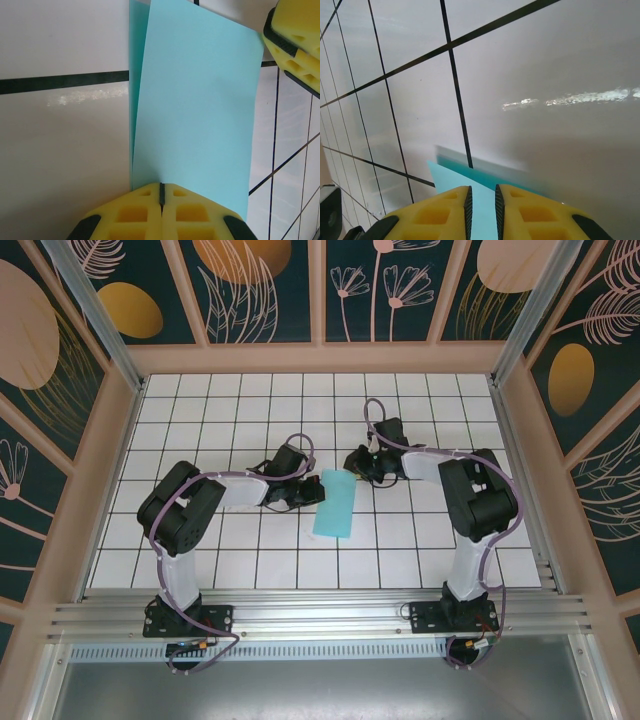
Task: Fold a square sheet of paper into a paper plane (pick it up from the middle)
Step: Fold the square sheet of paper in half at the center of the table.
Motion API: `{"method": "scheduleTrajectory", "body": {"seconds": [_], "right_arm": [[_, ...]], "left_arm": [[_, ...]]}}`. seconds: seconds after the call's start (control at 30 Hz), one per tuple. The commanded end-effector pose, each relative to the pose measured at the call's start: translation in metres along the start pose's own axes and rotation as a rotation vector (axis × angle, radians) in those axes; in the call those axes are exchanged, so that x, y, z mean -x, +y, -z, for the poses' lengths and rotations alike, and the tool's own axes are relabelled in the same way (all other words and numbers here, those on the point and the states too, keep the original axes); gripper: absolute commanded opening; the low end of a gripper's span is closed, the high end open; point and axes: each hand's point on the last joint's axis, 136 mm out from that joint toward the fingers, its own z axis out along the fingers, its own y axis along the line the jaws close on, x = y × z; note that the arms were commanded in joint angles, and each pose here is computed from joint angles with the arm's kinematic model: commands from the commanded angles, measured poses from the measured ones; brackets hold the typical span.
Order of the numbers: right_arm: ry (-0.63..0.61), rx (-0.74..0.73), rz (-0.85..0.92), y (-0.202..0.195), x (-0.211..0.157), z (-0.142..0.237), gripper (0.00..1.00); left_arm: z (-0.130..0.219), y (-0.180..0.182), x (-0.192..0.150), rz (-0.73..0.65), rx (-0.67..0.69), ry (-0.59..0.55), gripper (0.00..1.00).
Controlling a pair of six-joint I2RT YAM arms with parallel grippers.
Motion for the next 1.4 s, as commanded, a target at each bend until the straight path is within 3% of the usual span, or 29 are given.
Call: {"method": "scheduleTrajectory", "body": {"seconds": [0.0, 0.23, 0.6, 1.1, 1.37], "right_arm": [[0.029, -0.005, -0.014, -0.009, -0.003, -0.011, 0.23], [0.040, -0.120, -0.051, -0.040, -0.005, -0.017, 0.23], [-0.013, 0.006, 0.029, 0.009, 0.023, 0.001, 0.23], [0.047, -0.101, -0.017, -0.040, 0.002, -0.022, 0.22], [-0.012, -0.029, 0.088, 0.010, 0.017, 0.015, 0.22]], "left_arm": [[-0.007, 0.056, -0.031, 0.052, 0.193, 0.077, 0.00], [-0.007, 0.056, -0.032, 0.054, 0.192, 0.079, 0.00], [-0.006, 0.054, -0.031, 0.051, 0.189, 0.075, 0.00], [-0.005, 0.050, -0.027, 0.044, 0.184, 0.068, 0.00], [-0.004, 0.049, -0.025, 0.047, 0.183, 0.061, 0.00]]}}
